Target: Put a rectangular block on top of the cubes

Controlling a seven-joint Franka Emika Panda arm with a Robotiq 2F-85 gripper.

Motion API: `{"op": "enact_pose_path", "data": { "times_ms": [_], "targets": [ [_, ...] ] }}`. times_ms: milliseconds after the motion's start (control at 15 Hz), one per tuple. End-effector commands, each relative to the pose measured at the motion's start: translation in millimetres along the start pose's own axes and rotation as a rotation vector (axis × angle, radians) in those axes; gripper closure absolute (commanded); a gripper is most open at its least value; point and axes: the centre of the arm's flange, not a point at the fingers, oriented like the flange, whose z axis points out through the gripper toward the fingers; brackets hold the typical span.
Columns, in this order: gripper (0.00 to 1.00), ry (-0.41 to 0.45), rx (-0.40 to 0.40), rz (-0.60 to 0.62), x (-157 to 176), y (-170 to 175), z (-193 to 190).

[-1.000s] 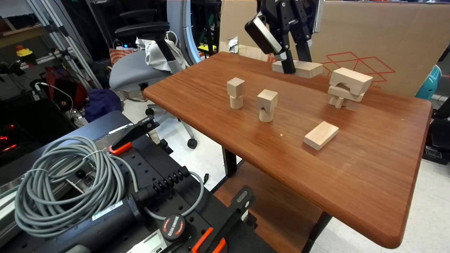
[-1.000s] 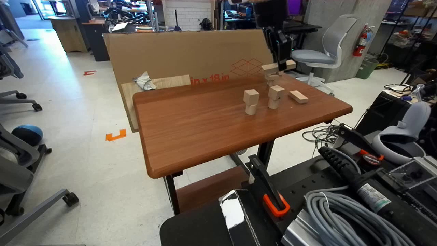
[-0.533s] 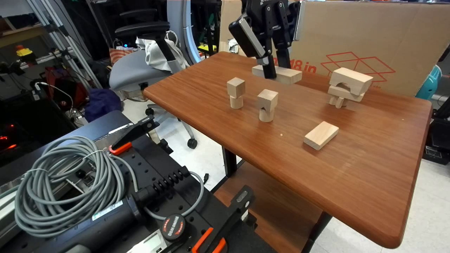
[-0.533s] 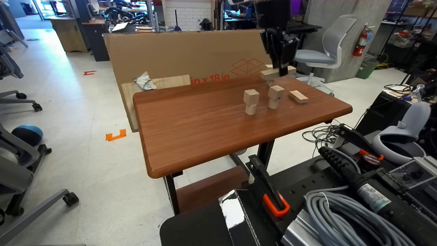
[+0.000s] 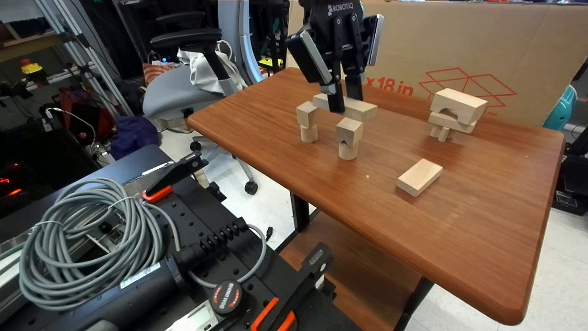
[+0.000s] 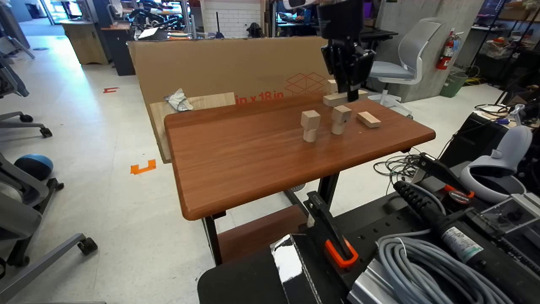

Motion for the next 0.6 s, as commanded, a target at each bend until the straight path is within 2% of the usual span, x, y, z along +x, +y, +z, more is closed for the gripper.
{"op": "enact_pose_path", "data": {
  "times_ms": [0,533],
  "targets": [
    [0.91,0.020,0.015,-0.030,-1,-11,-9],
    [0.91,0.056,0.021,-0.040,10,-12,-9]
  ]
}}
